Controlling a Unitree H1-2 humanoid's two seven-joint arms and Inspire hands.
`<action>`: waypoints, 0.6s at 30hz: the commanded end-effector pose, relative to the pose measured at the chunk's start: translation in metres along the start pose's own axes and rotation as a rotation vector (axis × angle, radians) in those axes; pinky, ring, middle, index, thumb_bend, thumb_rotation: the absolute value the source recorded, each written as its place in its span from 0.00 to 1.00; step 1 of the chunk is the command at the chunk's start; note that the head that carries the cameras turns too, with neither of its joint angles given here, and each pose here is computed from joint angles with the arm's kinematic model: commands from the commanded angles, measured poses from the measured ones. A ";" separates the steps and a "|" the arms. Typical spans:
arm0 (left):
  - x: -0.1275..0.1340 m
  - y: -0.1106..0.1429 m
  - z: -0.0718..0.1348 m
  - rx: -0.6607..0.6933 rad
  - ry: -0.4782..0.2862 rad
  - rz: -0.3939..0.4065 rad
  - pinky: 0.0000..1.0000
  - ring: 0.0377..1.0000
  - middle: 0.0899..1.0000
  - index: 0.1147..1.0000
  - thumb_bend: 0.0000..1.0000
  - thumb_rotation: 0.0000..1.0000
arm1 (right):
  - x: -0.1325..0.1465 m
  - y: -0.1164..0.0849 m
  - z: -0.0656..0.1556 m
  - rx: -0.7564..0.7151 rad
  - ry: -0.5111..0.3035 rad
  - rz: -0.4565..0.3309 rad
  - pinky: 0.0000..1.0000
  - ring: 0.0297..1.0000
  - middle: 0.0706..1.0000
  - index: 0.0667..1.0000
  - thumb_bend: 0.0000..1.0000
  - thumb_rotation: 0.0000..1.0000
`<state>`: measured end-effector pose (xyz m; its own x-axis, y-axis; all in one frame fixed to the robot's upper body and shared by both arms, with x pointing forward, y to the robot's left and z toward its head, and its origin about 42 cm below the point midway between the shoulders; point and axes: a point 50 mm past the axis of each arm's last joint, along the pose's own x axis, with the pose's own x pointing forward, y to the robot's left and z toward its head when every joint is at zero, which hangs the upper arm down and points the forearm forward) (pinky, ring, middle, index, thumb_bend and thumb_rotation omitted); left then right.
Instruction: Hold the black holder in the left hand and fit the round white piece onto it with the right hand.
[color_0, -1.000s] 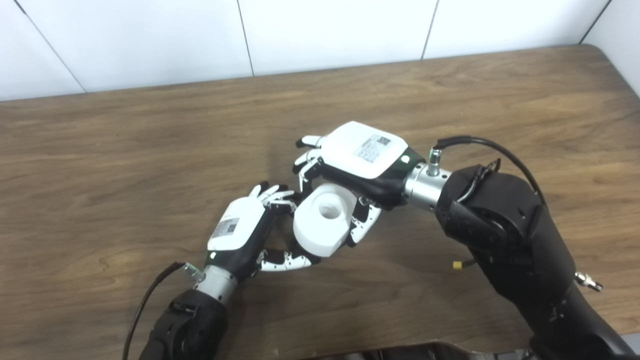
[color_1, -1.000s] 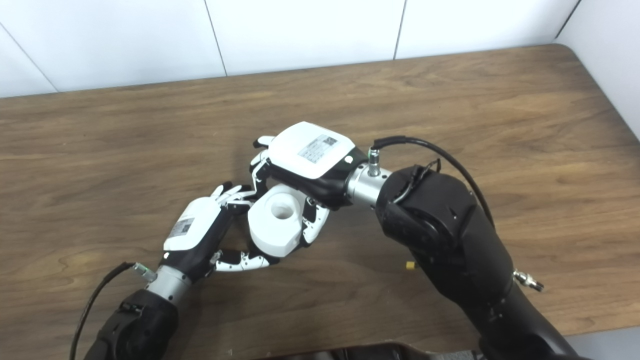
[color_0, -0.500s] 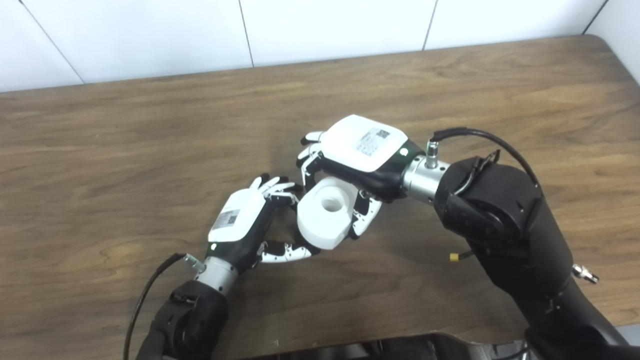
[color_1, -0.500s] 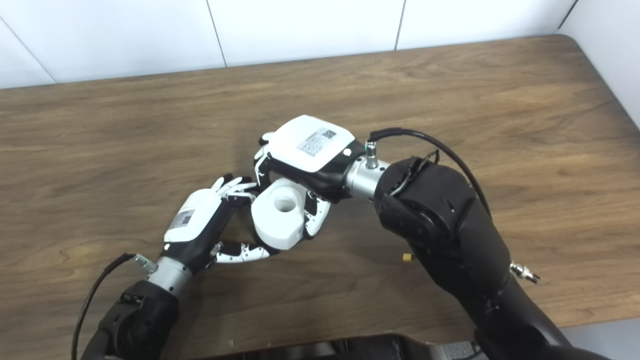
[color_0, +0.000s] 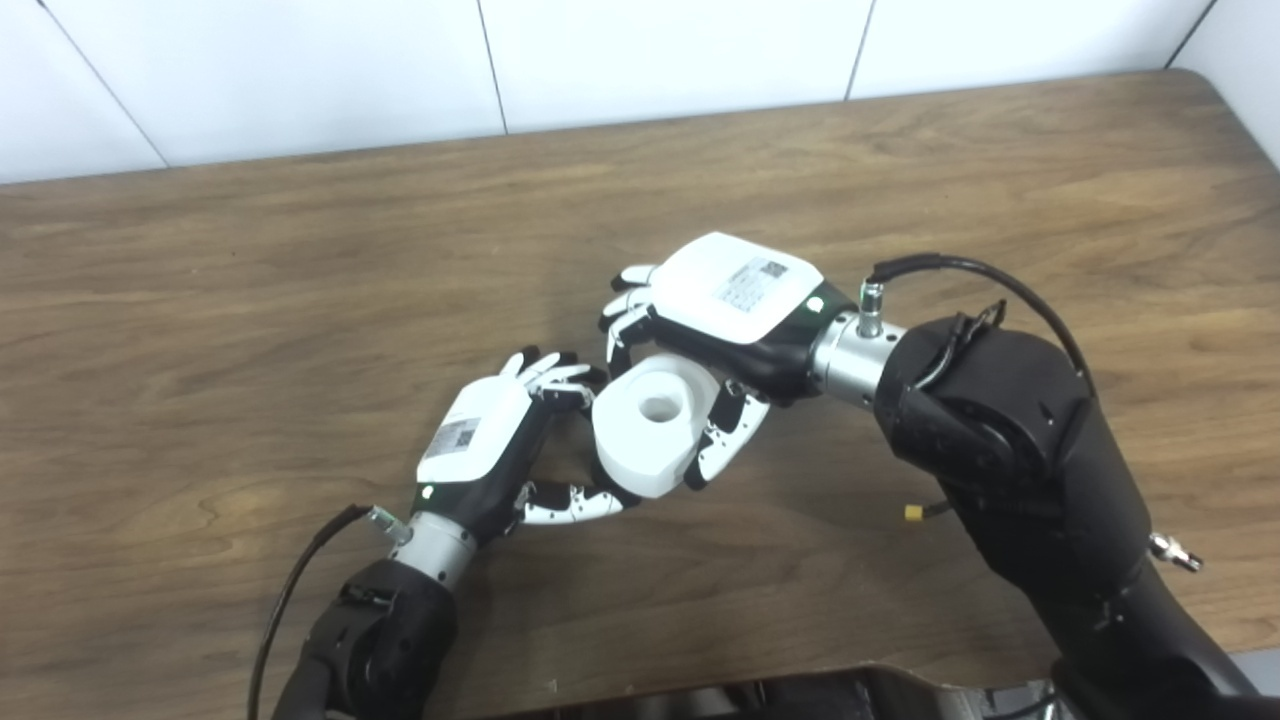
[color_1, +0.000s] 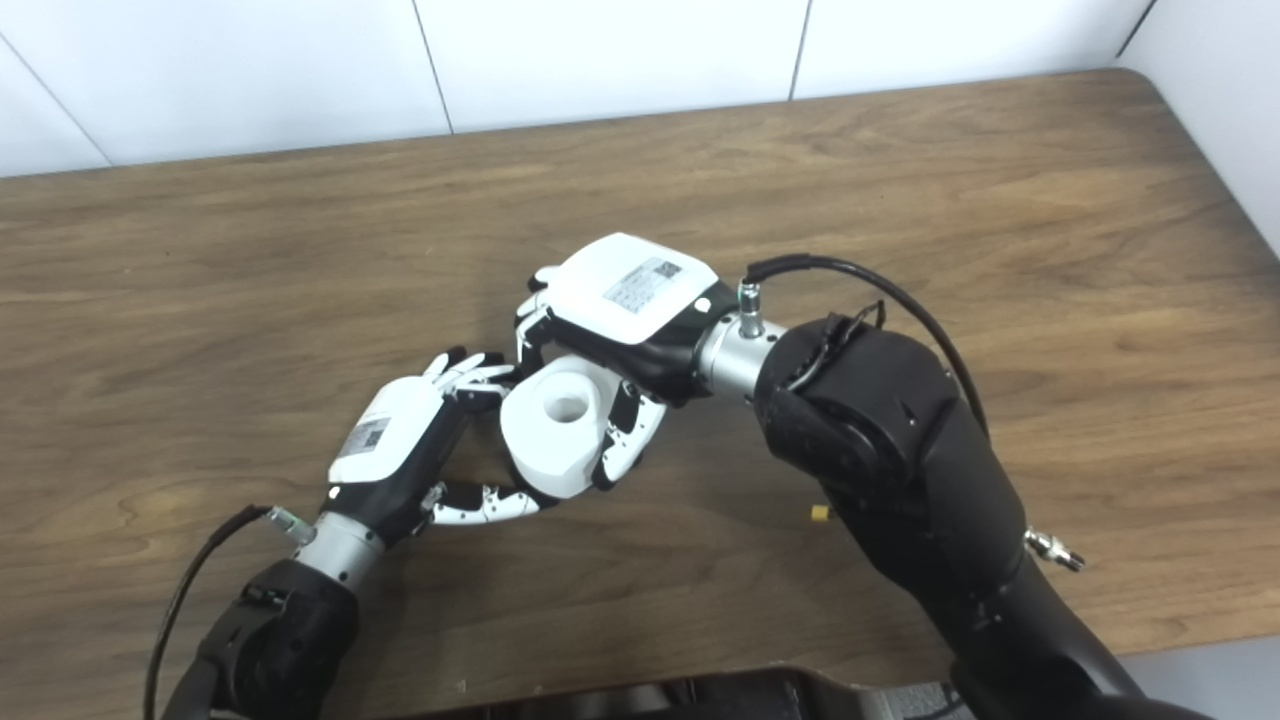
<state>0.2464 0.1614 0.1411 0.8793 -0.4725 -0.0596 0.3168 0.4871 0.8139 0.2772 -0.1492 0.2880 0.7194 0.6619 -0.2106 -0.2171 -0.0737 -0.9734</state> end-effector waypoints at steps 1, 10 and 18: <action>0.001 -0.004 0.000 0.007 0.007 -0.036 1.00 0.91 0.81 0.42 0.52 0.05 | -0.006 -0.015 0.003 -0.017 -0.010 -0.069 0.83 0.93 0.85 0.67 0.89 0.32; 0.001 -0.004 -0.001 0.013 -0.001 -0.032 1.00 0.90 0.80 0.42 0.52 0.06 | -0.006 -0.017 0.004 0.002 -0.019 -0.074 0.82 0.93 0.89 0.77 0.99 0.35; 0.002 -0.001 0.001 0.035 0.021 -0.063 1.00 0.91 0.82 0.63 0.88 0.17 | -0.008 -0.021 0.004 0.003 -0.022 -0.078 0.87 0.98 0.95 0.86 1.00 0.42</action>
<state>0.2480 0.1597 0.1436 0.8769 -0.4756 -0.0689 0.3196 0.4700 0.8228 0.2734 -0.1502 0.2940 0.7117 0.6742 -0.1973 -0.2300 -0.0417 -0.9723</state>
